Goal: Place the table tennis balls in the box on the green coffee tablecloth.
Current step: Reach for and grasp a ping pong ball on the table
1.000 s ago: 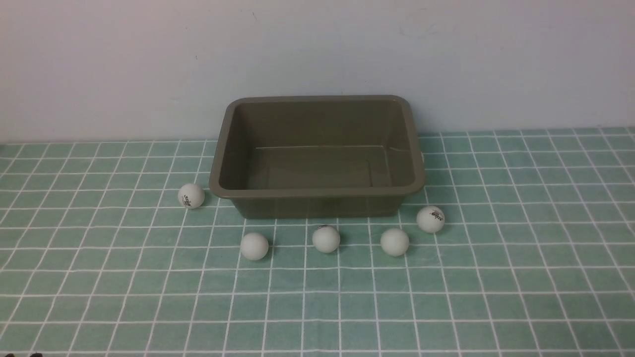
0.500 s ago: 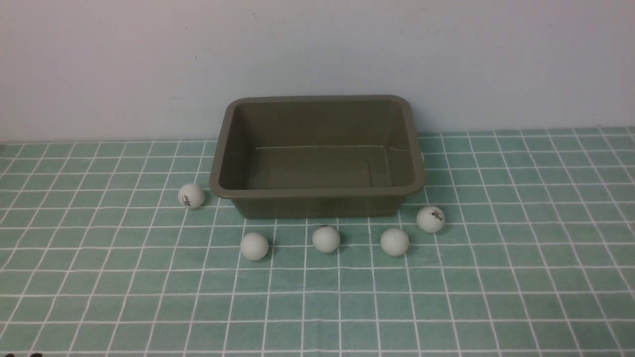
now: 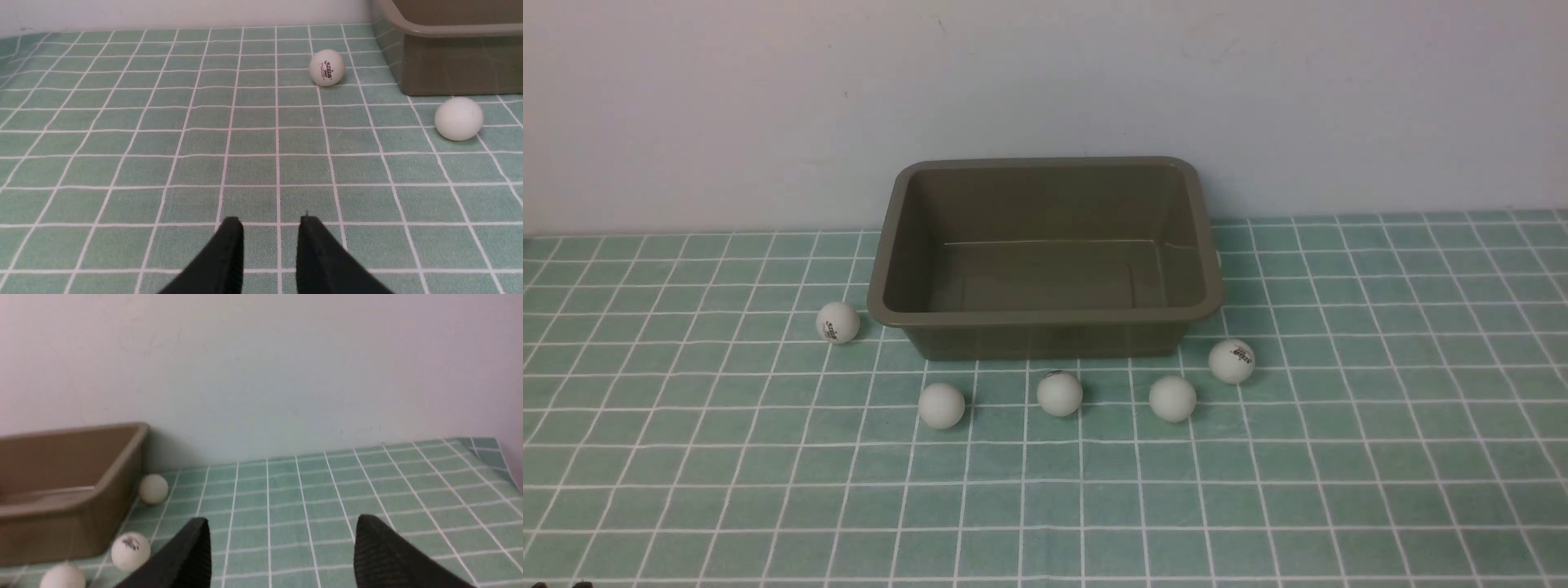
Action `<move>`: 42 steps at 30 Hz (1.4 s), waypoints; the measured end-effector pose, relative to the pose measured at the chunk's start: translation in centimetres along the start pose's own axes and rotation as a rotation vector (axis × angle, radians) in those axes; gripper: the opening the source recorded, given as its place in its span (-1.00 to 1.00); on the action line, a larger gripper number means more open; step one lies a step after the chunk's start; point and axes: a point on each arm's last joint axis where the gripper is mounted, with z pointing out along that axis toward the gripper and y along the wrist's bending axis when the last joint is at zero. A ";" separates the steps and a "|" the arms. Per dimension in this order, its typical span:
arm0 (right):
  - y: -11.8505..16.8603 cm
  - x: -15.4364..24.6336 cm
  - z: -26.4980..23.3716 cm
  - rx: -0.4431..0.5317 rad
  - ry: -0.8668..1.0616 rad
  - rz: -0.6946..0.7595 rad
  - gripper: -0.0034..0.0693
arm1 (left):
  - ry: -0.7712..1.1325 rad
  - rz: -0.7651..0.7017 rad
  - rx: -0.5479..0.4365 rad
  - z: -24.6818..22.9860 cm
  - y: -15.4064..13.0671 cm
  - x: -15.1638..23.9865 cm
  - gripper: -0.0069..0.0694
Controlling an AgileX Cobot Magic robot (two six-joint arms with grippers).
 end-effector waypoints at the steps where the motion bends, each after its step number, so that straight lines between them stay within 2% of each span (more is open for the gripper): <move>1: 0.1 -1.1 -0.2 -0.003 -0.025 0.000 0.27 | 0.000 0.000 0.000 0.0 0.0 0.0 -0.36; 9: 1.0 -7.3 -2.4 -0.045 -0.107 0.054 0.27 | 0.000 0.000 0.000 0.0 0.0 0.0 -0.36; 14: 1.3 -9.6 -3.7 -0.065 -0.131 0.062 0.27 | 0.000 0.000 0.000 0.0 0.0 0.0 -0.36; 38: 1.4 -9.5 -3.7 -0.066 -0.114 0.079 0.27 | 0.000 0.000 0.000 0.0 0.0 0.0 -0.36; 42: 1.6 -9.2 -3.7 -0.097 -0.075 0.122 0.27 | 0.000 0.000 0.000 0.0 0.0 0.0 -0.36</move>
